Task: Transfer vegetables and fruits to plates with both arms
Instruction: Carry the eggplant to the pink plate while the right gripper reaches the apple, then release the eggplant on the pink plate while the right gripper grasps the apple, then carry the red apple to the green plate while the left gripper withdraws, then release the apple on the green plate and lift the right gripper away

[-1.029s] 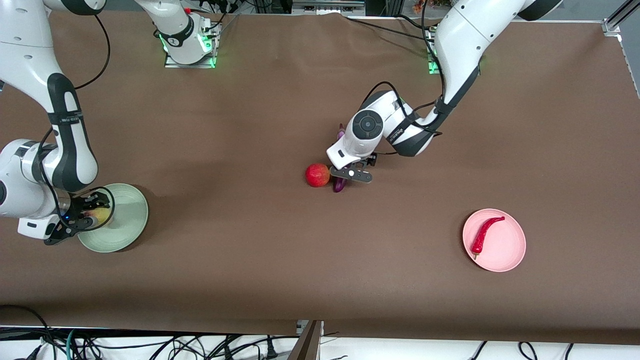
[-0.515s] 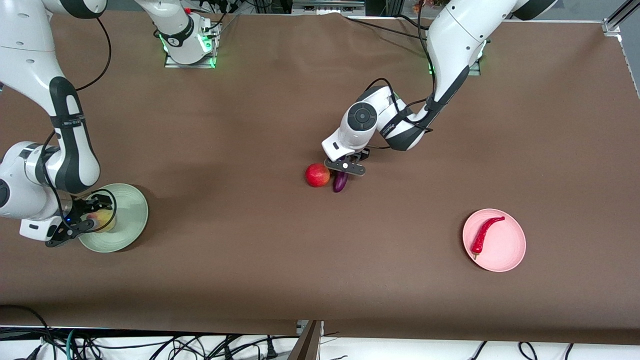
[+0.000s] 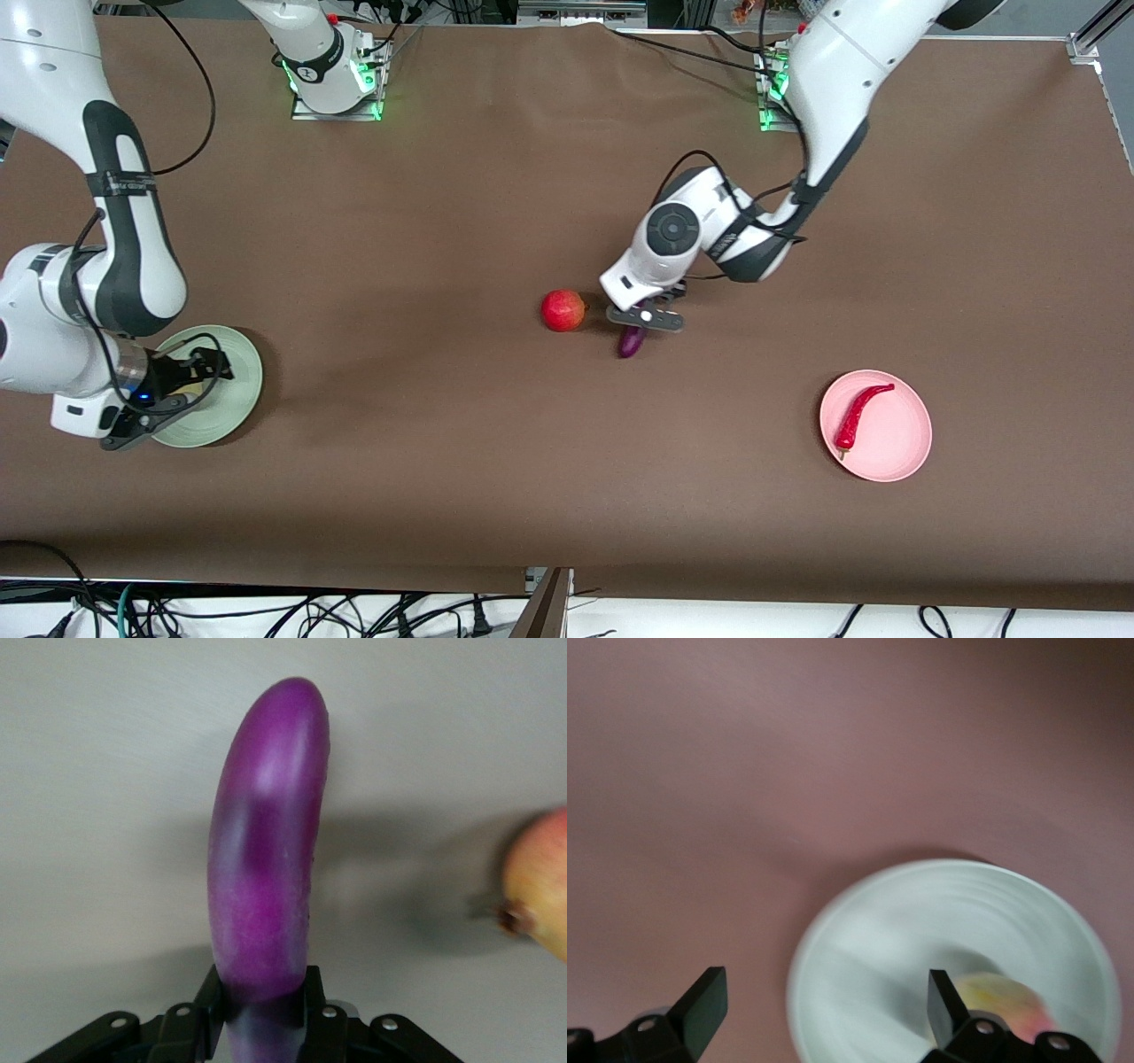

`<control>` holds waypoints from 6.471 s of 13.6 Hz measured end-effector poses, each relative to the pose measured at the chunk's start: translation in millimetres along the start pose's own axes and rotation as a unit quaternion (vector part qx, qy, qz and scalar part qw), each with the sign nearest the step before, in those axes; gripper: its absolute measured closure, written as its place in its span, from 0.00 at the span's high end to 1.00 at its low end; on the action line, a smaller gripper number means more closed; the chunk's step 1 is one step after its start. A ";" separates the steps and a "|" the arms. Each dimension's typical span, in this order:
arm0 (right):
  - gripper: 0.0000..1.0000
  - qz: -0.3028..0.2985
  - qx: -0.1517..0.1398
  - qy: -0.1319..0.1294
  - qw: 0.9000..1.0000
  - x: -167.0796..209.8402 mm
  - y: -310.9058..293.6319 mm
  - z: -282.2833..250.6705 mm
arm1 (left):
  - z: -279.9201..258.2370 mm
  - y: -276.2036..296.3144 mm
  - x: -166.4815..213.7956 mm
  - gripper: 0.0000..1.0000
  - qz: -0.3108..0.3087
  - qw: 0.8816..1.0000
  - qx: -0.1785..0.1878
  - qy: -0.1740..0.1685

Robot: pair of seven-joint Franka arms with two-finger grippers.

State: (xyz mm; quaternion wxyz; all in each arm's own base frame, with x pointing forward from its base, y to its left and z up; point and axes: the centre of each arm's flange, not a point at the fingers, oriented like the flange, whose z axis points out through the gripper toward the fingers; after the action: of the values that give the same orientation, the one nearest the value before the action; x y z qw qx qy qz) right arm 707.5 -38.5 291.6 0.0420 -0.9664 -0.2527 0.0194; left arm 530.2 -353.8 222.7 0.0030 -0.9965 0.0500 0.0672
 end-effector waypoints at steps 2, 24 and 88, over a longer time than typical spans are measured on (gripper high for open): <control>1.00 0.044 0.025 -0.001 0.999 22.0 -42.5 2.4 | -35.9 -37.1 16.1 0.39 -0.007 1.000 0.028 0.005; 1.00 0.307 0.042 0.030 0.950 117.1 -516.3 108.6 | -19.9 -402.8 126.4 0.60 0.150 0.983 0.097 0.041; 1.00 0.164 -0.038 -0.057 0.984 -49.6 -186.2 -264.7 | -344.0 -352.1 -60.3 1.00 -0.026 0.998 -0.003 0.050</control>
State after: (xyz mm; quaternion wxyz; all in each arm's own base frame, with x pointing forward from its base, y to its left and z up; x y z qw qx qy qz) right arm 589.1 80.0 572.9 -0.0128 -0.9930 -0.0932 0.0717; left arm 552.0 -1.8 571.4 -0.0008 -0.9996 0.0241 0.0178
